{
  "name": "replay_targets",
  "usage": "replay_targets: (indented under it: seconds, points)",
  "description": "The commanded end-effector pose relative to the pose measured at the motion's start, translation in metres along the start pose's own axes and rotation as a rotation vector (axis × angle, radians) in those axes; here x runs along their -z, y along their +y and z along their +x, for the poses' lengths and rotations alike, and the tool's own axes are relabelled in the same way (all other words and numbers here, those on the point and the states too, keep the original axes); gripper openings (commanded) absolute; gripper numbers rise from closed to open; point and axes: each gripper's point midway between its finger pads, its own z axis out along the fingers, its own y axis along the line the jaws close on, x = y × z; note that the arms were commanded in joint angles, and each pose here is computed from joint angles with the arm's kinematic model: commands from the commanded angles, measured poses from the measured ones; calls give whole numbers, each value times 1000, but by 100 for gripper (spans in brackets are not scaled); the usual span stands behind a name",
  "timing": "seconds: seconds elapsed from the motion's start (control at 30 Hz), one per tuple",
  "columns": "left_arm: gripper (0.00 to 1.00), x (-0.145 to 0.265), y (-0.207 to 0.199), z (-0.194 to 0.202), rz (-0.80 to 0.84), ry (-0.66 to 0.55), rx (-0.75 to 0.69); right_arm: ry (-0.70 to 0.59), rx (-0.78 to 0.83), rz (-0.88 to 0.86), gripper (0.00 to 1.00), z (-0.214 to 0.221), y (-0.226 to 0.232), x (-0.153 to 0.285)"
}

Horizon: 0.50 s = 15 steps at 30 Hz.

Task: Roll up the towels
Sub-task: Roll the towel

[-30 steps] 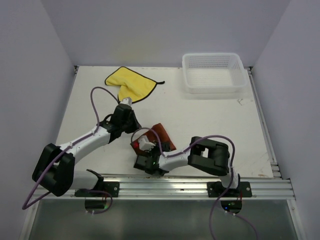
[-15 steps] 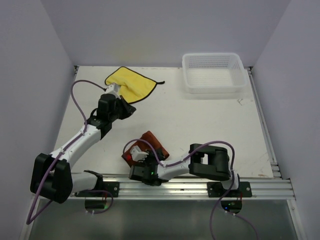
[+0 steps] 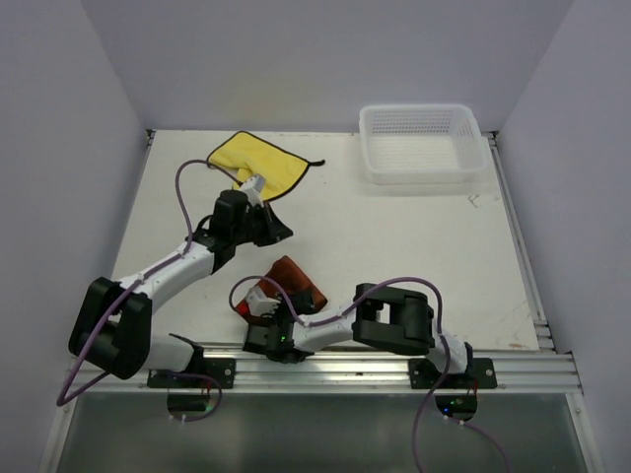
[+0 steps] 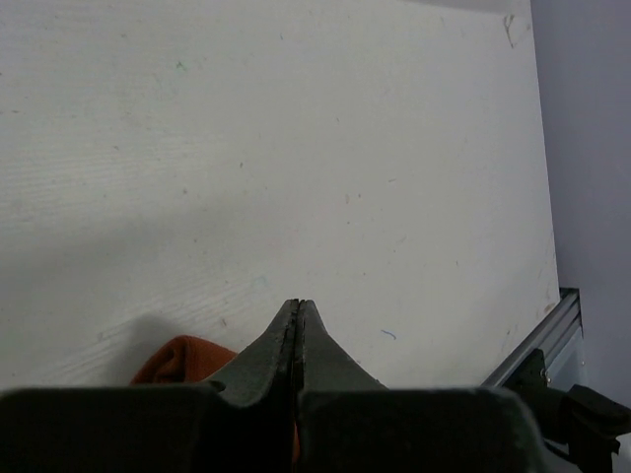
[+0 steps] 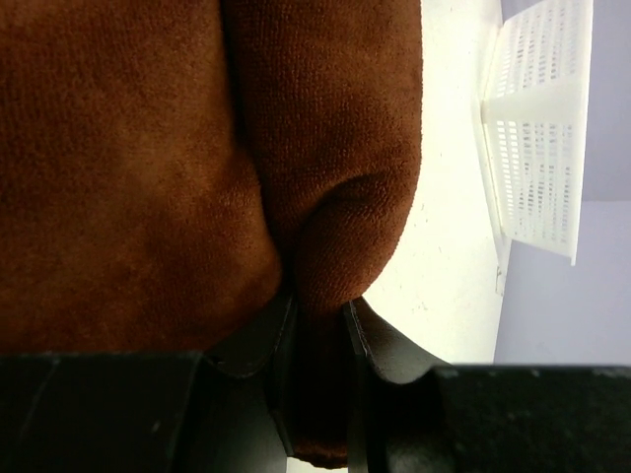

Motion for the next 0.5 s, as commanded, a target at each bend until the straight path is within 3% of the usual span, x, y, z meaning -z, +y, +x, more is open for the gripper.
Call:
replay_targets:
  seconds: [0.0, 0.17, 0.47]
  points:
    - [0, -2, -6, 26, 45, 83, -33, 55, -4, -46, 0, 9, 13, -11]
    - [0, 0, 11, 61, 12, 148, 7, 77, -7, -45, 0, 14, 10, -17]
    - [0, -17, 34, 88, -34, 187, 29, 71, -20, -55, 0, 13, 9, -17]
